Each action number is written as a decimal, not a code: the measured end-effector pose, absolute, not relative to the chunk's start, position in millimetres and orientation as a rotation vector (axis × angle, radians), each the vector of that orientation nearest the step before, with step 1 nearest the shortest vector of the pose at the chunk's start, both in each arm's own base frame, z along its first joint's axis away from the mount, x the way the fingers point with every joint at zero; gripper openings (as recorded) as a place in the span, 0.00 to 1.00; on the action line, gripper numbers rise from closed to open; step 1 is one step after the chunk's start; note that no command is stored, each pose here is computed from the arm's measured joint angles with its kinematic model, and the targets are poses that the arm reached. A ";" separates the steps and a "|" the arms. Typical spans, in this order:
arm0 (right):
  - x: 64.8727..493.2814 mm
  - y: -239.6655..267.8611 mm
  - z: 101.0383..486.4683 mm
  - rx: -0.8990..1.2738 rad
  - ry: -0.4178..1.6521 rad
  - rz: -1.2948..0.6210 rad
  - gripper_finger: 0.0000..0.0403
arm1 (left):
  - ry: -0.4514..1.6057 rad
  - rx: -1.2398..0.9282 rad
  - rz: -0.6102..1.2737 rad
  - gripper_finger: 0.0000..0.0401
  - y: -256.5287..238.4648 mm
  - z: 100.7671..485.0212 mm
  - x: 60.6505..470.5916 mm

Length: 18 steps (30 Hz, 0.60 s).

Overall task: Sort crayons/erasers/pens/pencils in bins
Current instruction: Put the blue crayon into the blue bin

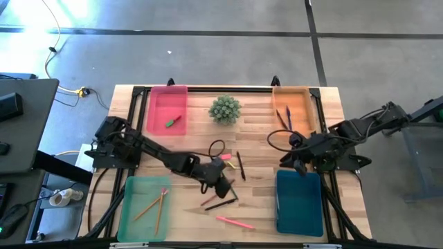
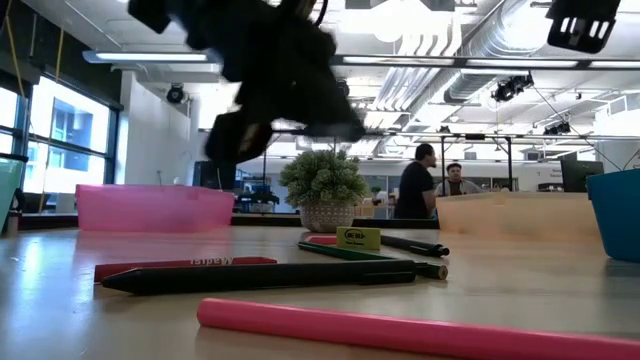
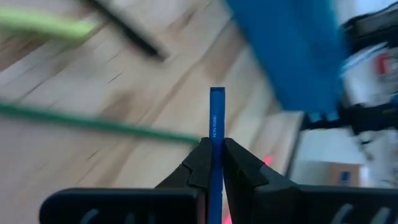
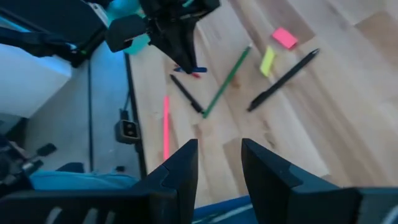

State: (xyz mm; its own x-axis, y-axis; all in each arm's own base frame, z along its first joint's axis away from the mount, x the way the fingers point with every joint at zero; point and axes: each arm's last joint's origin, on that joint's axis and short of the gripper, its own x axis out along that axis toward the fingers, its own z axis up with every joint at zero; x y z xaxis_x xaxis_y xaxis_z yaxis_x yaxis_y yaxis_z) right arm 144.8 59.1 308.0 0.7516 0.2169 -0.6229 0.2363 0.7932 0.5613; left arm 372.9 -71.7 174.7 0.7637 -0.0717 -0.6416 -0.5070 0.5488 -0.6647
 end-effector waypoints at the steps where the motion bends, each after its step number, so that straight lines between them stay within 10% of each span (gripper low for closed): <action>1: 144.9 60.2 308.6 0.679 0.730 -0.005 0.28 | 0.640 -0.978 0.265 0.04 -69.6 177.8 375.6; 18: 151.8 66.1 321.2 0.734 0.588 0.057 0.28 | 0.155 -0.973 0.080 0.04 -35.1 221.5 399.4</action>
